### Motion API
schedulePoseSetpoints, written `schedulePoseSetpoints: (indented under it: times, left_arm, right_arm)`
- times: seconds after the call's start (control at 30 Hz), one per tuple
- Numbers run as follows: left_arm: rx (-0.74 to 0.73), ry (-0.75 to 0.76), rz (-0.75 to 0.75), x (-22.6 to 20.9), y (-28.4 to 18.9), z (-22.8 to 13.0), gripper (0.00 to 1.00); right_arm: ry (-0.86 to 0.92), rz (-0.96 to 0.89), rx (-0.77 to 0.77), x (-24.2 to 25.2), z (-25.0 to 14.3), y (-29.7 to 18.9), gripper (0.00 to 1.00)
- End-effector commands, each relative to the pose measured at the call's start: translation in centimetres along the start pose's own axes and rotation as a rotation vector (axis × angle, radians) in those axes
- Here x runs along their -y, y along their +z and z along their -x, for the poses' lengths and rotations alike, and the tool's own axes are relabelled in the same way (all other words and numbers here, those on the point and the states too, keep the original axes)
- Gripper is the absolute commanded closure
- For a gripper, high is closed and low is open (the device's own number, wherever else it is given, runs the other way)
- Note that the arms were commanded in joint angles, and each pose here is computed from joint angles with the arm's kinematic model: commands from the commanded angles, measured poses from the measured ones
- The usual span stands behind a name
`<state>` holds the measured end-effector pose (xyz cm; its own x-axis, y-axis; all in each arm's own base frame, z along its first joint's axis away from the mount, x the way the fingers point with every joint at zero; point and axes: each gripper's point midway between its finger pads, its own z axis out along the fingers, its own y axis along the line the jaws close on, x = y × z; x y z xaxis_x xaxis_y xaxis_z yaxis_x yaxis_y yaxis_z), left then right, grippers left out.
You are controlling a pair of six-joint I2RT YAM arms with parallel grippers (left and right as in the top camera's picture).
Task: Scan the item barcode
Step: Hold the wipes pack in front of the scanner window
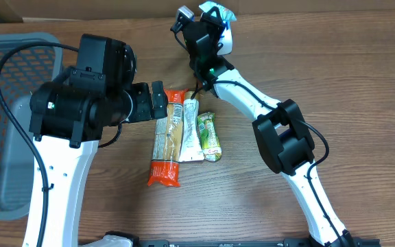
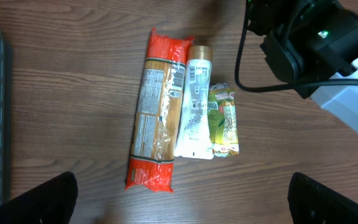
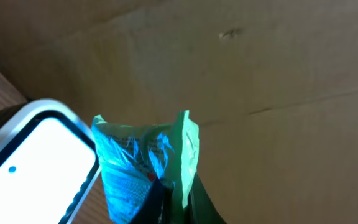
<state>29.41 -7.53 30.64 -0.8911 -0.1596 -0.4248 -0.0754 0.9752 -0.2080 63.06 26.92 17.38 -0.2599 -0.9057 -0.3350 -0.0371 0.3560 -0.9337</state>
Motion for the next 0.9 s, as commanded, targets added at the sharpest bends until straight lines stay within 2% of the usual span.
schedulePoseSetpoints:
  times: [0.0, 0.47, 0.6, 0.73, 0.87]
  left_arm:
    - [0.014, 0.025, -0.002, 0.1, -0.3, 0.4, 0.0]
    - [0.014, 0.025, -0.002, 0.1, -0.3, 0.4, 0.01]
    - [0.014, 0.025, -0.002, 0.1, -0.3, 0.4, 0.0]
    - [0.013, 0.025, -0.003, 0.1, -0.3, 0.3, 0.0]
    - [0.014, 0.025, -0.002, 0.1, -0.3, 0.4, 0.01]
  right_arm:
    - [-0.031, -0.017, 0.001, 0.1, 0.5, -0.6, 0.96]
    - [-0.038, 0.018, -0.014, -0.9, 0.0, -0.5, 0.96]
    - [0.033, 0.006, -0.014, -0.2, 0.2, -0.7, 0.96]
    - [0.127, -0.022, -0.008, 3.0, 0.8, -1.4, 0.96]
    - [0.21, -0.092, -0.015, 9.0, 1.0, -2.6, 0.96]
